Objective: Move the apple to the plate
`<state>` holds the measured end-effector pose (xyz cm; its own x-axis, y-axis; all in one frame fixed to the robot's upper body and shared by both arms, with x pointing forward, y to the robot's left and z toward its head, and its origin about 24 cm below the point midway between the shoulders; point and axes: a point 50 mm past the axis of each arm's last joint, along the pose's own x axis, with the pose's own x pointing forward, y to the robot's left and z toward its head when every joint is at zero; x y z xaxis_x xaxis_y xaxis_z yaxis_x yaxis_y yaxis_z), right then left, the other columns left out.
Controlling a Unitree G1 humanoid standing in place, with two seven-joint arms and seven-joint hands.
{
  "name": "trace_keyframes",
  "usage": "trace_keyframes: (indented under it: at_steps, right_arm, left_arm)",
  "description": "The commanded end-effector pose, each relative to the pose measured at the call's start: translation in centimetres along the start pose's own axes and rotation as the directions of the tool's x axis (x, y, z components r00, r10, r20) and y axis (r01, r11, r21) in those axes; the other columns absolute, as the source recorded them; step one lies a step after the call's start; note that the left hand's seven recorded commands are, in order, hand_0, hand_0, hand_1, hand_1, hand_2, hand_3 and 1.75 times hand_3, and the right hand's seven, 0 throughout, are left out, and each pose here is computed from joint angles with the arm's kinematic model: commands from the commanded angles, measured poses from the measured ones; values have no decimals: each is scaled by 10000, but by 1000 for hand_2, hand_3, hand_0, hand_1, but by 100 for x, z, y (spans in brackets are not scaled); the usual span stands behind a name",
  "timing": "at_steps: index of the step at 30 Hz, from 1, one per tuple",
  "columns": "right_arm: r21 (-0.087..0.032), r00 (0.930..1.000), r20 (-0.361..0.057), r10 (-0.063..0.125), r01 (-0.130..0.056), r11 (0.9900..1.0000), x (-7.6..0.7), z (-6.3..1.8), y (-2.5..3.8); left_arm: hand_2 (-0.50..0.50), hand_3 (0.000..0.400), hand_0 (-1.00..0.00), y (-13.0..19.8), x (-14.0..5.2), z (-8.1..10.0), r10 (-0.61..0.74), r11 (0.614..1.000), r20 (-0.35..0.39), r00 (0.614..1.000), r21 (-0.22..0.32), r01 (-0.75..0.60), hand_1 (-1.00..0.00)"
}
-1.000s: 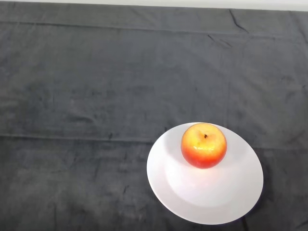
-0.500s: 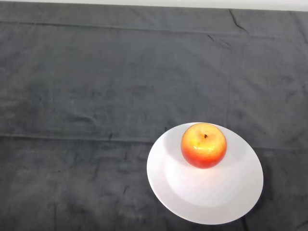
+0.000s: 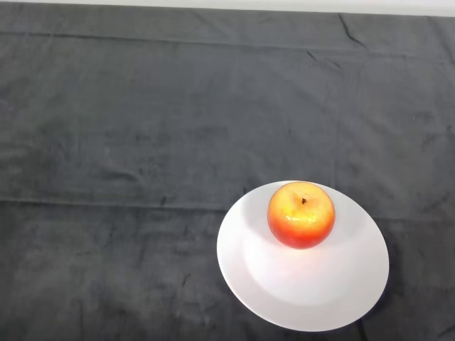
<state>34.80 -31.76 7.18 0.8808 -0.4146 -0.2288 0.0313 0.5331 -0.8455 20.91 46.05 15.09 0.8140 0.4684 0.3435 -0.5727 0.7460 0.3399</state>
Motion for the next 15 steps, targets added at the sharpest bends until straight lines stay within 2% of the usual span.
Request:
trace_keyframes:
  at_steps: [1,15]
  right_arm:
    - [-16,9990,-418,155,-156,9999,-19,-147,40]
    - [-16,9990,-418,155,-156,9999,-19,-147,40]
  left_arm:
    - [0,0,0,165,45,120,323,9983,284,9991,469,-336,0]
    - [0,0,0,144,53,117,290,9983,261,9992,499,-303,0]
